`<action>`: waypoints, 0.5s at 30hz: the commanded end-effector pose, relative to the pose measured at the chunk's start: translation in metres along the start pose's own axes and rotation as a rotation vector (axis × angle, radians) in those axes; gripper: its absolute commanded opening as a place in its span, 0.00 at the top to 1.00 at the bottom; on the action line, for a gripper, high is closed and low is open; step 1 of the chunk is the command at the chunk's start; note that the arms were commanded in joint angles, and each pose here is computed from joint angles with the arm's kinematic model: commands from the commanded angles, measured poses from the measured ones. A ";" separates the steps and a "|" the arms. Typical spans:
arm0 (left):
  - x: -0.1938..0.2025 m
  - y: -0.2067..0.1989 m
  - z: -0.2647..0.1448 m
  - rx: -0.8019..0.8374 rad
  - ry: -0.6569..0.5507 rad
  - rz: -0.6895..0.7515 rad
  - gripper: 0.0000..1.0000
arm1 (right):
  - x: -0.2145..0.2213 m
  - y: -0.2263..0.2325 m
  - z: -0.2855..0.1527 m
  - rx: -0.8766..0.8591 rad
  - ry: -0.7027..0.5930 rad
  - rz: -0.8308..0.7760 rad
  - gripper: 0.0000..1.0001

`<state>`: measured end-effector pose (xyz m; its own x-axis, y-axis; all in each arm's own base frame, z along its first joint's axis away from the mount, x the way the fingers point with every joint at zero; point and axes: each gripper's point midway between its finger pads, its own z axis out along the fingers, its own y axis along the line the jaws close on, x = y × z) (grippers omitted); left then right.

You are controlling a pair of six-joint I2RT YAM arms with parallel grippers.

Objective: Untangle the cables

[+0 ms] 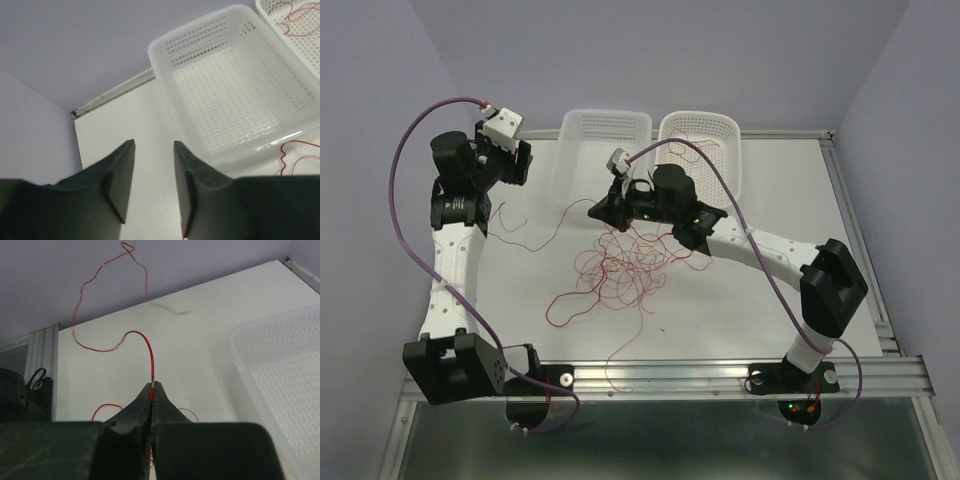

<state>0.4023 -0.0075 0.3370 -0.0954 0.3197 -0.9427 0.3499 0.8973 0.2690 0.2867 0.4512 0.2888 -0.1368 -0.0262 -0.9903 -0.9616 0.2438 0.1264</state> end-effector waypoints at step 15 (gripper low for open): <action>0.005 -0.119 -0.044 0.729 -0.060 0.316 0.20 | -0.020 -0.006 0.014 0.017 0.040 0.002 1.00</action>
<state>0.3456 -0.0733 0.3288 0.1229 0.4958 -0.8597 0.7698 0.4992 0.3979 0.3072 0.4582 0.2554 -0.2268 -0.1231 -0.9661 -0.9295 0.3238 0.1769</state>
